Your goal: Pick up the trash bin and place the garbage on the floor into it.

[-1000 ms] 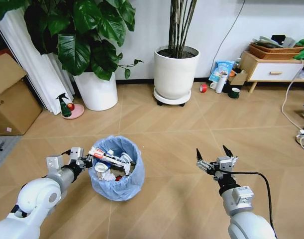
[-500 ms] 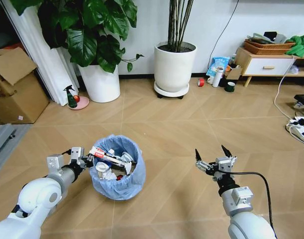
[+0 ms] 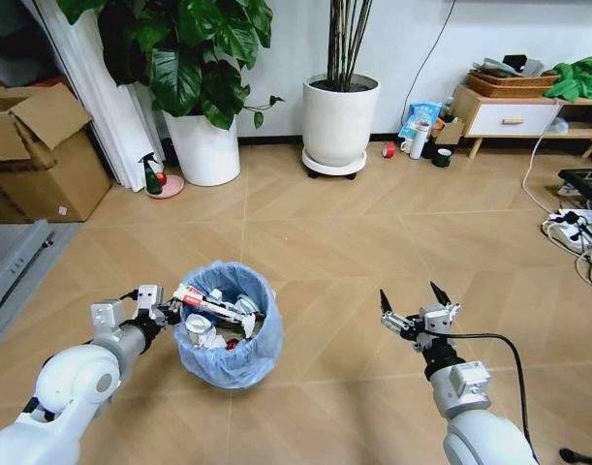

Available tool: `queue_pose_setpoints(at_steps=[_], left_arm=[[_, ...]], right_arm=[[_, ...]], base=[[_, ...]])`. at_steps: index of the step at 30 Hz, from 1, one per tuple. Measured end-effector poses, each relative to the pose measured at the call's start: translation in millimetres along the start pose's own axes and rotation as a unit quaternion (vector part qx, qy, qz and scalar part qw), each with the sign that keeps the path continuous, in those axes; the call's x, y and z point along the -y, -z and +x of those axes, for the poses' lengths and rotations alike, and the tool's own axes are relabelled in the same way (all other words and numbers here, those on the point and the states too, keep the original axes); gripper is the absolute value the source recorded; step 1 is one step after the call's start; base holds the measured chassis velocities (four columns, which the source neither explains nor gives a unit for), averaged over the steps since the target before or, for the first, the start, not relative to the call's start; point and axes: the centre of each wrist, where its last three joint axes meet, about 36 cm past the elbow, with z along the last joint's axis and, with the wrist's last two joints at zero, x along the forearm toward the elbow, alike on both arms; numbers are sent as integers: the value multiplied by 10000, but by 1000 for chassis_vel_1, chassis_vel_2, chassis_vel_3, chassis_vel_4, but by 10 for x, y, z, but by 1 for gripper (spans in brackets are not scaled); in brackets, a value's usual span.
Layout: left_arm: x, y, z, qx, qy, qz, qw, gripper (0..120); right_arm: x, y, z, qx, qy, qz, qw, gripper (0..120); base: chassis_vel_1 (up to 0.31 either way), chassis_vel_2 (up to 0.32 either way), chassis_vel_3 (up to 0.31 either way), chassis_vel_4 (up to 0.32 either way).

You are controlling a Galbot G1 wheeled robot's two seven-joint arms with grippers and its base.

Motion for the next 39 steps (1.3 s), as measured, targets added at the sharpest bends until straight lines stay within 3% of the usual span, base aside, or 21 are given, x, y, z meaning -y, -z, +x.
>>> queue_pose_setpoints(at_steps=[39], left_arm=[[-30,-39,-57,9,8,70,10000,0]], right_arm=[[8,-115,-88,-34,-30,-121,9999,100]], base=[[220,-161,-217,167]])
